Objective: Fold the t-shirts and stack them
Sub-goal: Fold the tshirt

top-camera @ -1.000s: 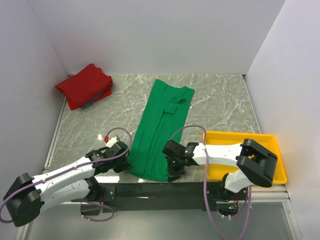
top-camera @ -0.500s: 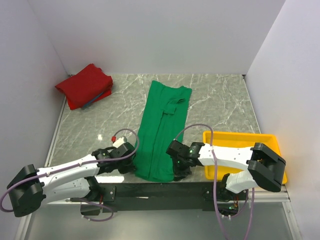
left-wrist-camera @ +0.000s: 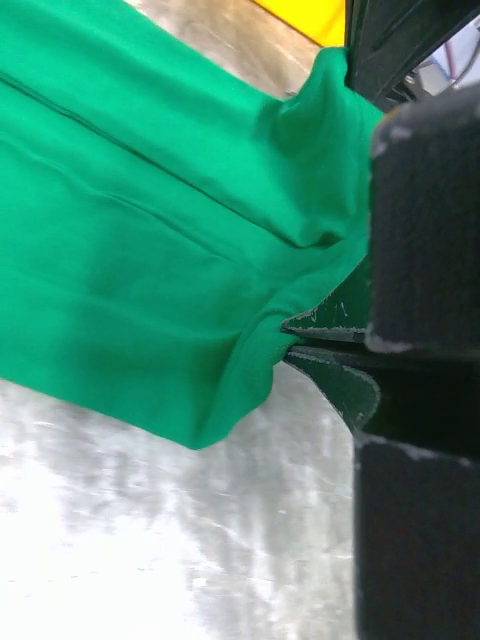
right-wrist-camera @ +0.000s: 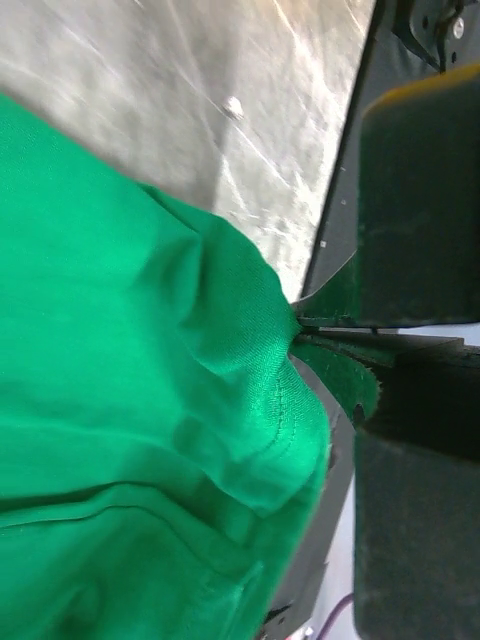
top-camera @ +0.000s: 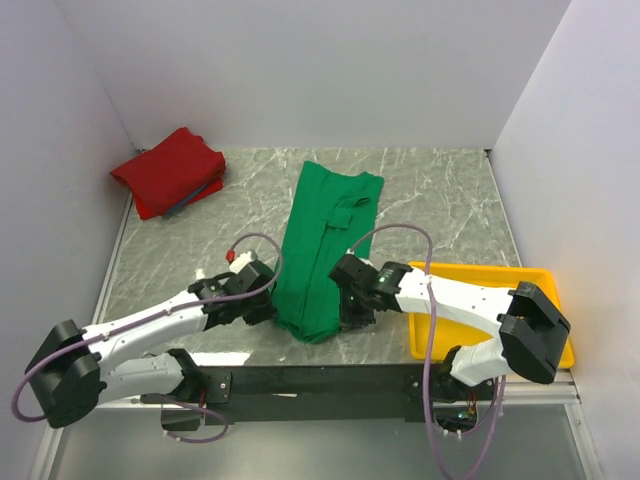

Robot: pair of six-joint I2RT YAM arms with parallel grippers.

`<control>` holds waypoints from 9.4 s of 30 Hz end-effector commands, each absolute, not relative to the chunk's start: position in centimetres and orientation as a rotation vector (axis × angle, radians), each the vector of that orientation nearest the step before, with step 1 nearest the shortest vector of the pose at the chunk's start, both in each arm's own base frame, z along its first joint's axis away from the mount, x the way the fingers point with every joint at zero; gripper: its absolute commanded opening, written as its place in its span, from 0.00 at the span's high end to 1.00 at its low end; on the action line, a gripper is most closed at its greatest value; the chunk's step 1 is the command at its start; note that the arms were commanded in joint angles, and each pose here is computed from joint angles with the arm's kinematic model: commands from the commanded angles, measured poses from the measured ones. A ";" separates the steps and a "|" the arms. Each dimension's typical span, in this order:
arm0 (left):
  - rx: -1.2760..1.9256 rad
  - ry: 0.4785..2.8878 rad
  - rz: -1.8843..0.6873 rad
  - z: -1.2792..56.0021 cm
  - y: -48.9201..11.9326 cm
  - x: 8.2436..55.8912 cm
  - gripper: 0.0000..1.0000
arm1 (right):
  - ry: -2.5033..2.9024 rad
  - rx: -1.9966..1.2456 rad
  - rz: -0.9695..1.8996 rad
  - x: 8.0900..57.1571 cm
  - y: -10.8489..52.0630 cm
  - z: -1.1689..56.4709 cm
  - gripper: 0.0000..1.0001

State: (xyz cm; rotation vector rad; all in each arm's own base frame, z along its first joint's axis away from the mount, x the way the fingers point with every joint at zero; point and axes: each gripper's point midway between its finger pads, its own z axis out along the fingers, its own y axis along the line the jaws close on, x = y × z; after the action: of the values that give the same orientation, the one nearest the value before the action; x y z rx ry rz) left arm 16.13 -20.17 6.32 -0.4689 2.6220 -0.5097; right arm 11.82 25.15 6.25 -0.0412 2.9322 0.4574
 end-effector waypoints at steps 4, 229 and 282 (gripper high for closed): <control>-0.353 2.550 -0.572 9.0 -22.5 20.8 0.99 | 2.870 0.021 0.427 16.2 24.6 7.7 1.00; -0.411 2.598 -0.640 11.4 -17.3 16.8 0.99 | 2.919 0.210 0.389 12.1 18.6 7.8 1.00; -0.269 2.551 -0.730 15.2 -21.1 34.1 1.00 | 2.745 0.349 0.307 32.7 17.6 14.8 1.00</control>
State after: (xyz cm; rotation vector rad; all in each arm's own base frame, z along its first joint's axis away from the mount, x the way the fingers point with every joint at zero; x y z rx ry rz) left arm 31.88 -20.38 13.24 -0.3555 2.6168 -0.6624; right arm 31.02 17.98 13.47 0.3745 2.7746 0.3049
